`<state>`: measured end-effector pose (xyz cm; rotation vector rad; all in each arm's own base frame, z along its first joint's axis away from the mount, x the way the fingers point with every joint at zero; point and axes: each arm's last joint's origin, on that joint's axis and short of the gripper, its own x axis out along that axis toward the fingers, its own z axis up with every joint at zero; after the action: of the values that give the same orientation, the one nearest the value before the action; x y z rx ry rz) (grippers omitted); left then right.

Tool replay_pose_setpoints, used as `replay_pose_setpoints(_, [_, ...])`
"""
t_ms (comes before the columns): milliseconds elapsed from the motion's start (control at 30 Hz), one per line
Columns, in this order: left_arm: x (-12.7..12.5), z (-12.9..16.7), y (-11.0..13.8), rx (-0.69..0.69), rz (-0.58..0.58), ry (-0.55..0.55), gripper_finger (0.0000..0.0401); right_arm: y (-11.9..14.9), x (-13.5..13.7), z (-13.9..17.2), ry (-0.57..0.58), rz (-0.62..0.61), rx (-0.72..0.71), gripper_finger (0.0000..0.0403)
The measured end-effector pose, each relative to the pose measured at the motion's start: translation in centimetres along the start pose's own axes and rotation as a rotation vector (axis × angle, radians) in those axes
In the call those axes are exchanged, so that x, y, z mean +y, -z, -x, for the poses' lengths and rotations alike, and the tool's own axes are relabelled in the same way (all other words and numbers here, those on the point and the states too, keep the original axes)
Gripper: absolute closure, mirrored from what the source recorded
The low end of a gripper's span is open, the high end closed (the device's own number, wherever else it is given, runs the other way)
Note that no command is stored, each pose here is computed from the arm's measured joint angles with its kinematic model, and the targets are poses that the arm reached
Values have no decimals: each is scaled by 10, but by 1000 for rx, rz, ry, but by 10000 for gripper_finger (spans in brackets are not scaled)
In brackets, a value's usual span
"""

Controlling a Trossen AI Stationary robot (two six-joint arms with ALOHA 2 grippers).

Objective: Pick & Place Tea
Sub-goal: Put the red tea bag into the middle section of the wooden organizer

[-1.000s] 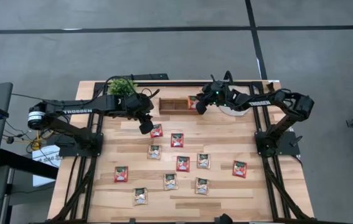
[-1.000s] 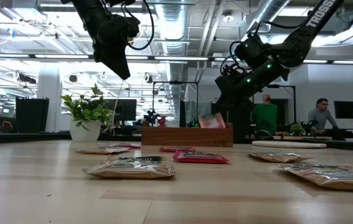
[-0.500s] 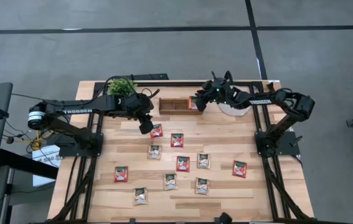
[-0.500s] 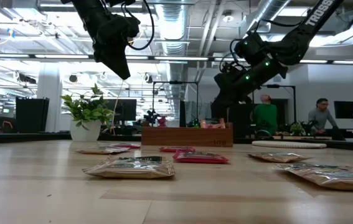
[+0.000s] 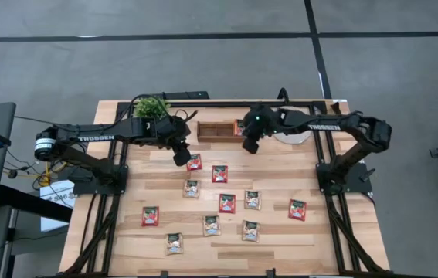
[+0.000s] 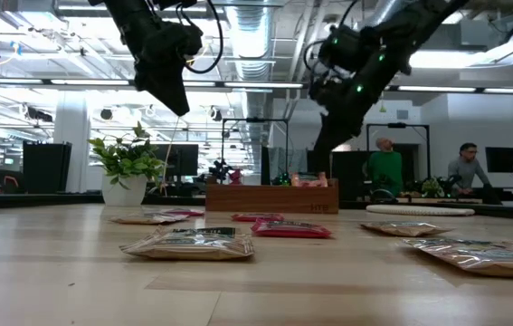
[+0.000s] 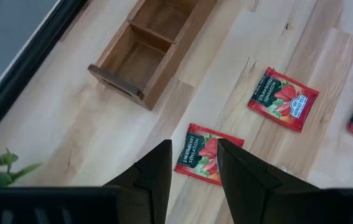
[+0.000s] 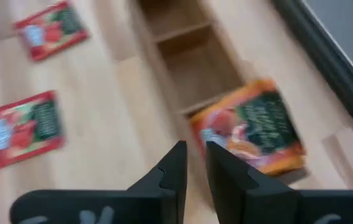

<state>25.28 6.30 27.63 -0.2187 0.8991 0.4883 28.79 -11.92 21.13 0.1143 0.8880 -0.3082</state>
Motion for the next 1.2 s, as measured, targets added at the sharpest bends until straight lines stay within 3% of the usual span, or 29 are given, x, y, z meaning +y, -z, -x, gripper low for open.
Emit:
replay_pose_setpoints(300, [-4,1,5,54,39,41,280,18,37,72,-86,85,112,400])
replay_pose_setpoints(700, [-14,3,8,61,39,61,280,78,73,157,-137,-49,409,393])
replay_pose_setpoints(967, [-22,5,11,63,64,79,280,131,87,162,-132,-225,486,386])
replay_pose_setpoints(1200, [-30,7,13,65,81,96,280,165,101,149,-145,-304,526,335])
